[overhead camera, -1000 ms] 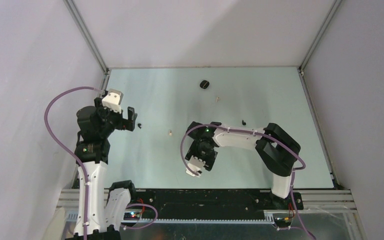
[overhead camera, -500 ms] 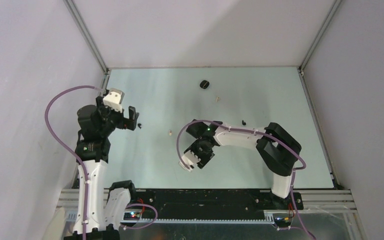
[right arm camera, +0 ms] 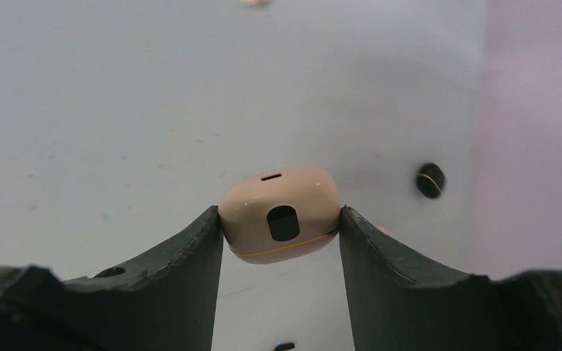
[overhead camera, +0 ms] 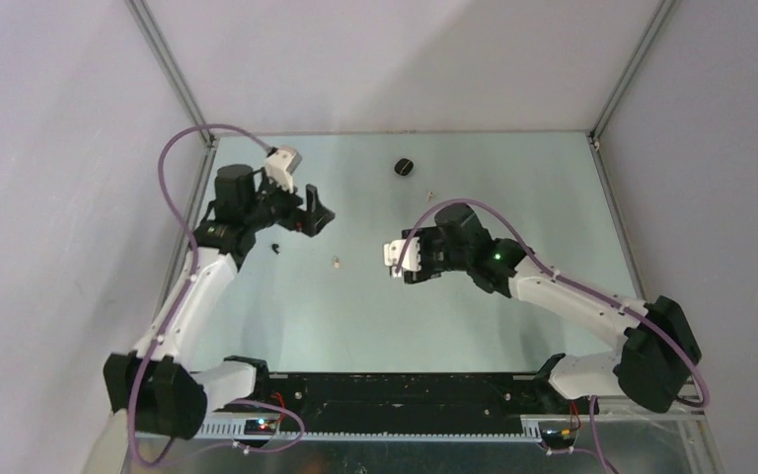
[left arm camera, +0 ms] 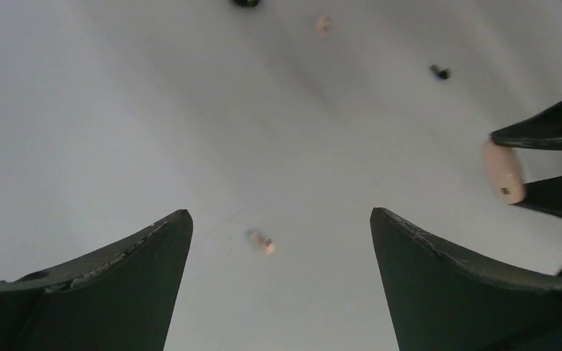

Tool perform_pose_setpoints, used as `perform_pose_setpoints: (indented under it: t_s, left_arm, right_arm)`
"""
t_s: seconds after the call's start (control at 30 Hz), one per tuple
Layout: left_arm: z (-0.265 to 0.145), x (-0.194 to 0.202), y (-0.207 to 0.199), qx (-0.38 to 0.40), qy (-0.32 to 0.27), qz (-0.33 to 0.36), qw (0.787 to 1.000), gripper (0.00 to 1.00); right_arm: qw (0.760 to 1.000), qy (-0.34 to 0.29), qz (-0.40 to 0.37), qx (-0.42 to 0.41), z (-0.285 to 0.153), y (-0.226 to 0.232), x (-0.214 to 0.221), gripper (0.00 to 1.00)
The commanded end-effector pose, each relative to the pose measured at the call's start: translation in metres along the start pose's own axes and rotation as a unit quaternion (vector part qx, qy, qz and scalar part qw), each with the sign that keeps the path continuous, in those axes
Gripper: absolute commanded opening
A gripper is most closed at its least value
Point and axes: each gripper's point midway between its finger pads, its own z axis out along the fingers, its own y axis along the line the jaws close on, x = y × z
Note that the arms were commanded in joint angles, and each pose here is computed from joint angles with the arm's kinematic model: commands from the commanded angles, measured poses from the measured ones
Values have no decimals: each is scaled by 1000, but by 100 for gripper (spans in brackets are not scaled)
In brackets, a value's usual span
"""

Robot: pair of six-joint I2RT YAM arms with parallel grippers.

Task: Insert the wireless bluetooth earbuds into the charging case
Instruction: Pick up the charging case at the center of the board.

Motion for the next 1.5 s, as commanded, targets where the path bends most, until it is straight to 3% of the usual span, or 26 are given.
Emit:
perform_pose_setpoints:
  t_s: [0.0, 0.13, 0.33, 0.57, 0.97, 1.2, 1.47]
  left_arm:
    - [24, -48, -50, 106, -45, -52, 992, 99]
    - [50, -54, -91, 171, -32, -96, 980, 99]
    - [78, -39, -146, 244, 35, -118, 962, 99]
    - [101, -28, -163, 274, 84, -136, 948, 99]
    - [92, -27, -185, 334, 80, -133, 930, 99]
    - [97, -16, -189, 335, 95, -138, 927, 87]
    - [98, -15, -196, 346, 101, -136, 923, 66]
  right_arm:
    - [988, -9, 54, 147, -20, -49, 6, 44]
    - [971, -30, 64, 229, -38, -76, 4, 40]
    - [962, -44, 70, 259, -53, -81, 0, 41]
    - [962, -57, 72, 258, -58, -79, -10, 41]
    - [965, -51, 67, 246, -51, -75, -8, 42]
    - [965, -60, 66, 246, -52, -74, -14, 42]
    - [967, -61, 64, 239, -48, -70, -16, 42]
